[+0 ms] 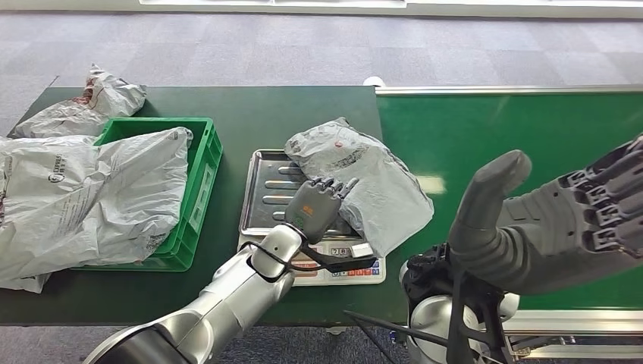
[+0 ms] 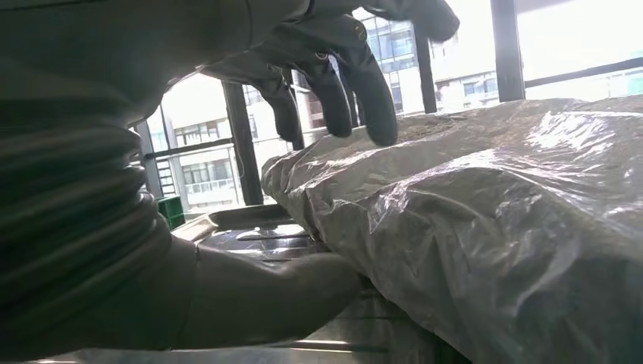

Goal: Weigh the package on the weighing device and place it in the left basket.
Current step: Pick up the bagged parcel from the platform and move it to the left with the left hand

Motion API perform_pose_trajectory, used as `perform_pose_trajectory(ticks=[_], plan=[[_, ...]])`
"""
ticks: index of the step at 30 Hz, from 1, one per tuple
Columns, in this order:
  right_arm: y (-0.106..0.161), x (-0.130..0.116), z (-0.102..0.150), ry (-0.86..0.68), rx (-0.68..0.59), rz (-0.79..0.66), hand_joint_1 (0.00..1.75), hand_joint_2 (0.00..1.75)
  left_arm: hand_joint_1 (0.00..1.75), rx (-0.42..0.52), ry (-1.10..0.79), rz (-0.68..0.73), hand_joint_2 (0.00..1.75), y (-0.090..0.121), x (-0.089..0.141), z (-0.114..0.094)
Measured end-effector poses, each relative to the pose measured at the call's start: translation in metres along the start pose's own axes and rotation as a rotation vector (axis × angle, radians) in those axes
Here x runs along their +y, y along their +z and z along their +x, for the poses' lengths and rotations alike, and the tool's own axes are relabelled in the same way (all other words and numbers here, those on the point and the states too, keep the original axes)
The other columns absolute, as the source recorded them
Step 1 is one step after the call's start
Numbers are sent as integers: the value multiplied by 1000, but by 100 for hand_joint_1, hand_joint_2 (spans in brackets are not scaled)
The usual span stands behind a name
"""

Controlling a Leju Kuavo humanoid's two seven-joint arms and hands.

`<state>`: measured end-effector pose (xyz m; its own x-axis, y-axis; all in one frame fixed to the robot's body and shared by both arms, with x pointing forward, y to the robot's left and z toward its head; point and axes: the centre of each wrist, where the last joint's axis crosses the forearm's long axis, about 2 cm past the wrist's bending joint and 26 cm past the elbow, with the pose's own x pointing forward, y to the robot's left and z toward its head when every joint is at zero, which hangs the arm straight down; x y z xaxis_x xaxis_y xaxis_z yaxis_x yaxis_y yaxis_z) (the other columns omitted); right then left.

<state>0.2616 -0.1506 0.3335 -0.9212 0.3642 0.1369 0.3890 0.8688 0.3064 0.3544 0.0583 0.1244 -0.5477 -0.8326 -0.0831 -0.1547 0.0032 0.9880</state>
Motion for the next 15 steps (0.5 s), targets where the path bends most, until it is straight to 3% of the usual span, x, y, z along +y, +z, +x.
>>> perform_pose_trajectory(ticks=[15], plan=[[1,3,1,-15,7,5,0,175,0,-1,-9,-106,175,-1,-2,-2]])
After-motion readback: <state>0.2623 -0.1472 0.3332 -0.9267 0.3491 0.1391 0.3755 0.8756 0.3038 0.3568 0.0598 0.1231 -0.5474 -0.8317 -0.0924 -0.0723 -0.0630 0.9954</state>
